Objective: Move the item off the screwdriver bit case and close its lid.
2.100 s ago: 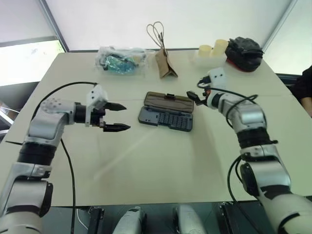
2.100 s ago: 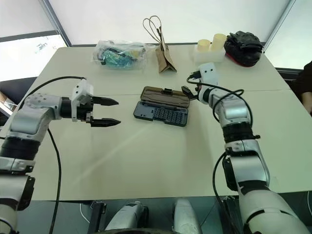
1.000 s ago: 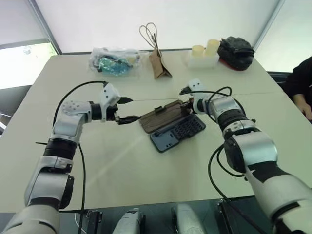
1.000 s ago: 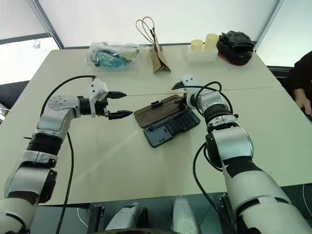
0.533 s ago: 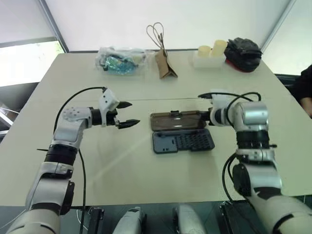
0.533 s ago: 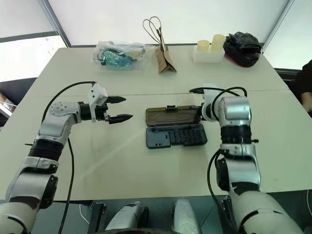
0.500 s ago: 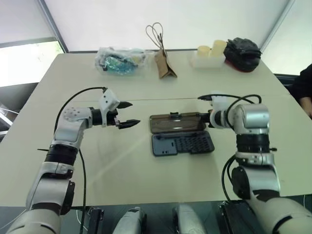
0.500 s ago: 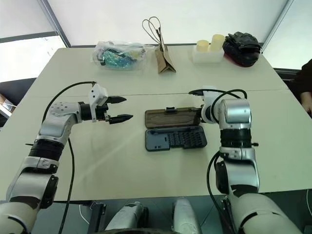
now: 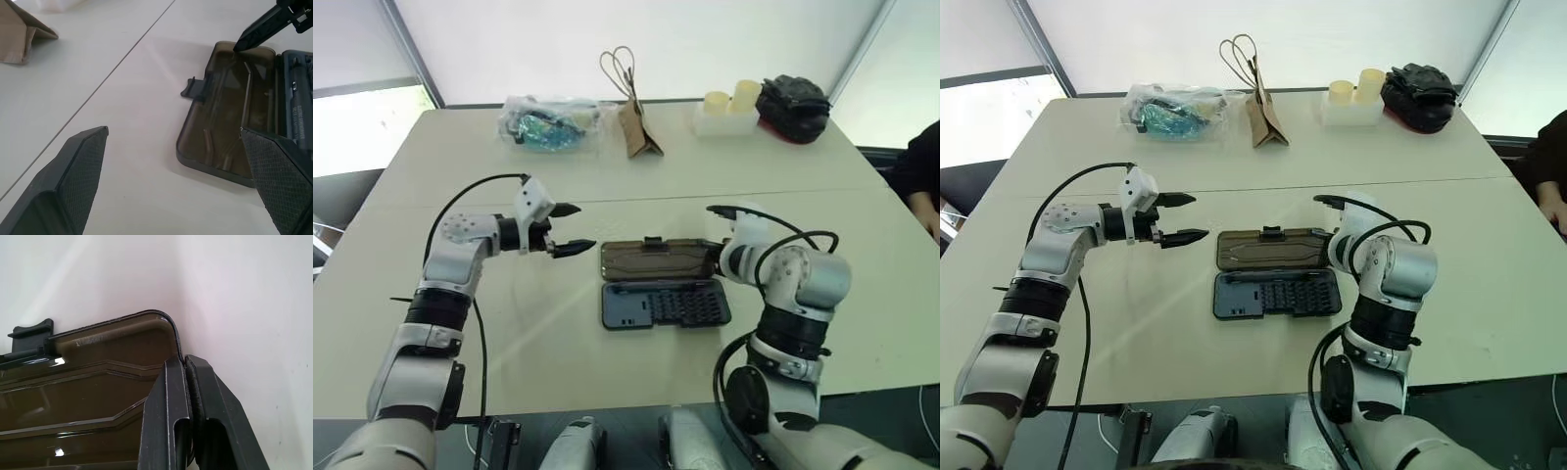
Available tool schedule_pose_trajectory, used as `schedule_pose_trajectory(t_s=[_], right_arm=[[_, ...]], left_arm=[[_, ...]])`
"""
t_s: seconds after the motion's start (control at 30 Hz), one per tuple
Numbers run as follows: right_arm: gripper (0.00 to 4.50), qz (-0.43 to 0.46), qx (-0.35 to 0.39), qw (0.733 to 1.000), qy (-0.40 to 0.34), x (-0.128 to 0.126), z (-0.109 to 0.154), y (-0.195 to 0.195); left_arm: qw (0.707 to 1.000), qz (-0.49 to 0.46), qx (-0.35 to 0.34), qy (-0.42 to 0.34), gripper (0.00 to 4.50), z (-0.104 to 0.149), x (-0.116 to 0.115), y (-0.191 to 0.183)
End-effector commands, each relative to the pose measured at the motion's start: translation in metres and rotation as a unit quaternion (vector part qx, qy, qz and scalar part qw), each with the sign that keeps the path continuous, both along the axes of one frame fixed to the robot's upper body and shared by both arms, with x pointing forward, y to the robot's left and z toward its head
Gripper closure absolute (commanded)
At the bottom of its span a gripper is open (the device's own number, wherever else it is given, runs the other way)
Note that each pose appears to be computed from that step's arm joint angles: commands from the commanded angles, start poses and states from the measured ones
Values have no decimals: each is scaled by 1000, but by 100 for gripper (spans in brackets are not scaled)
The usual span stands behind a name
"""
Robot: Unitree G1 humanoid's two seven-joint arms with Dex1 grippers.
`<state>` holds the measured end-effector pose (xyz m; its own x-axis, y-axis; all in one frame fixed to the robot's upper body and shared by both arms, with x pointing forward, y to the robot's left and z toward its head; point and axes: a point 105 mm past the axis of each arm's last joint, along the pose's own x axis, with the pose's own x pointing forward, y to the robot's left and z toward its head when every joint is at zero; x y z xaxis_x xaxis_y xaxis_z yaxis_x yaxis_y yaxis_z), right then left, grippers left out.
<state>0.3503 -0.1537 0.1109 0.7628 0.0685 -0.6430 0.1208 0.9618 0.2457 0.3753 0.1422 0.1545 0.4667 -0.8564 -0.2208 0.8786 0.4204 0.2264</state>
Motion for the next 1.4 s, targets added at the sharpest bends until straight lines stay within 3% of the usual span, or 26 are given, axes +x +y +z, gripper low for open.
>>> schedule_pose_trajectory(t_s=[0.03, 0.43, 0.83, 0.93, 1.13, 1.4], right_arm=[[447, -11, 7, 1000, -12, -2, 6, 5], [447, 65, -2, 998, -26, -13, 0, 30], [447, 58, -15, 998, -24, -12, 2, 26], [318, 49, -22, 998, -25, -12, 3, 23], [19, 31, -35, 998, -51, -10, 17, 11], [19, 56, -92, 982, -154, -11, 80, -34]], left_arm=[[1000, -1, -4, -21, 0, 11, 0, -1], [1000, -2, -6, -19, 0, 9, 1, -4], [1000, 2, -2, -19, 0, 5, 0, -1], [1000, 3, -1, -18, 0, 5, 0, -1], [1000, 5, -8, -12, 0, 5, 0, 0], [998, 29, -60, 5, 0, 23, 5, 14]])
